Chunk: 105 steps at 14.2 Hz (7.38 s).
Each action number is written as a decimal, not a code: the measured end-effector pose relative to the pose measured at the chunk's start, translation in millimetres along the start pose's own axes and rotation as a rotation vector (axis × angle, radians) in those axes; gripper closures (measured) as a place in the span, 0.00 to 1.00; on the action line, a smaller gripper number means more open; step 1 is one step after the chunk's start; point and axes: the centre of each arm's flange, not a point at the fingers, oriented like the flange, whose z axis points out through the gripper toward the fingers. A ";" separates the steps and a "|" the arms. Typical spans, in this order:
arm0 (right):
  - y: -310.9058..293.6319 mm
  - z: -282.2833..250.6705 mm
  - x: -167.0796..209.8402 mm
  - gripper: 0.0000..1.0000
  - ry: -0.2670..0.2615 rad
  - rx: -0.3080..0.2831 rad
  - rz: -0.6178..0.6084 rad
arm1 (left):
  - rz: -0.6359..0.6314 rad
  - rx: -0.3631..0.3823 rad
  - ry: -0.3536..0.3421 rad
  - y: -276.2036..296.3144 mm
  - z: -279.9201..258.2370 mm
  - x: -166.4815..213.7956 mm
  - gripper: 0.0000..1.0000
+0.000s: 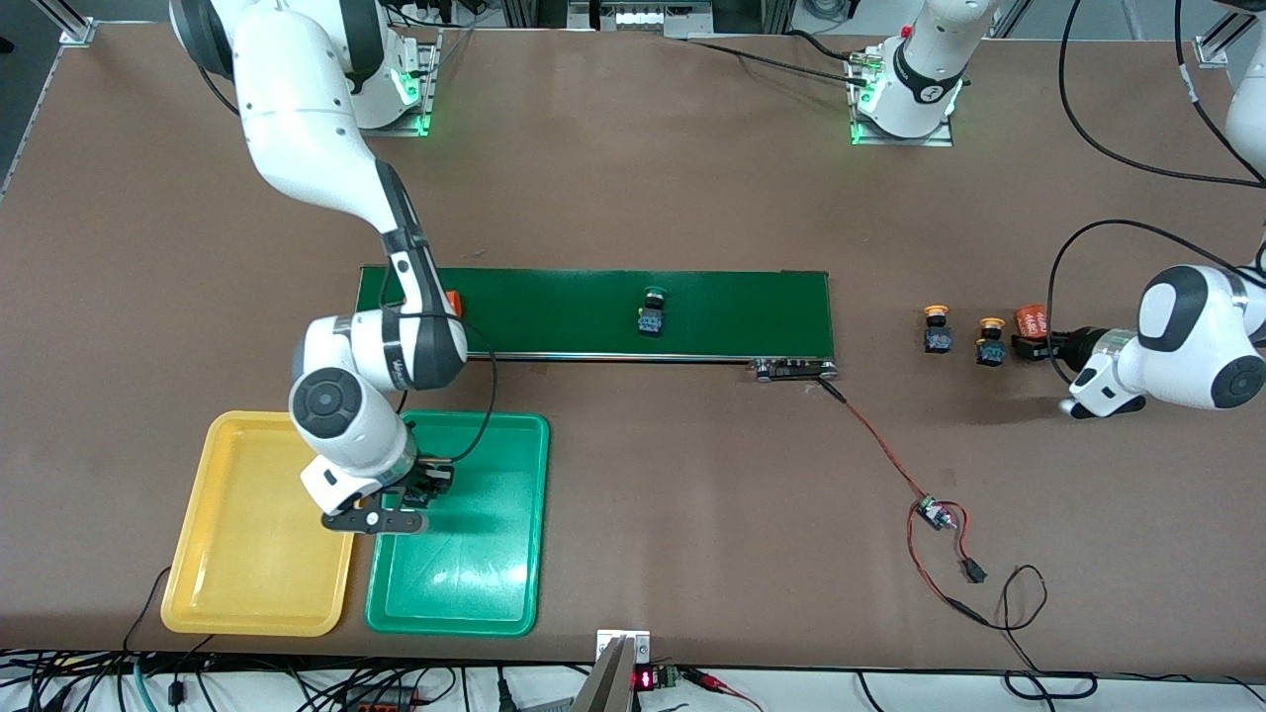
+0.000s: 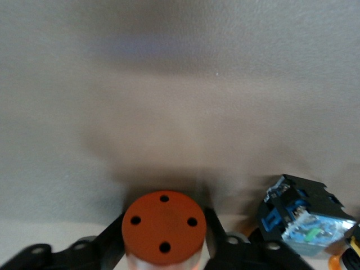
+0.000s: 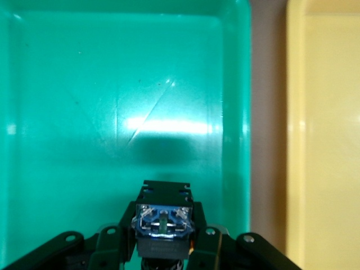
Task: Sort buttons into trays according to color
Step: 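Lower the button into the green tray and open the right gripper, then grasp the second belt button with the right gripper while the left gripper places a cylinder, then carry the button to the green tray while the left gripper withdraws, then release the button in the green tray while the left gripper grasps an orange-cap button, then place the orange-cap button on the belt while the right gripper withdraws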
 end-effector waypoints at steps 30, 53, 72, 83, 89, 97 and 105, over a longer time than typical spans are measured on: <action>-237.7 -124.7 -217.0 0.00 -0.260 -0.041 0.045 | 1.012 0.247 0.098 424.7 -89.4 -136.6 0.50; -123.3 -119.2 -110.8 0.60 -0.103 0.051 0.123 | 1.385 0.312 0.177 457.6 -34.8 -151.6 0.00; -66.6 15.8 -18.4 0.45 0.108 0.016 -0.086 | 0.107 0.249 0.179 274.5 -69.5 -71.3 0.00; -38.7 -165.0 7.0 0.00 0.030 0.040 -0.018 | 0.198 0.213 0.252 205.6 21.0 -55.8 0.16; 59.5 -277.0 10.0 0.00 -0.029 -0.008 0.105 | 0.195 0.206 0.243 198.4 23.6 -59.5 0.58; 133.5 -284.7 13.3 0.00 -0.070 -0.077 0.132 | 0.221 0.180 0.276 283.4 -37.0 -106.5 0.58; 253.6 -308.6 9.6 0.00 -0.079 0.032 0.149 | 0.232 0.114 0.314 442.5 -30.9 -169.2 0.58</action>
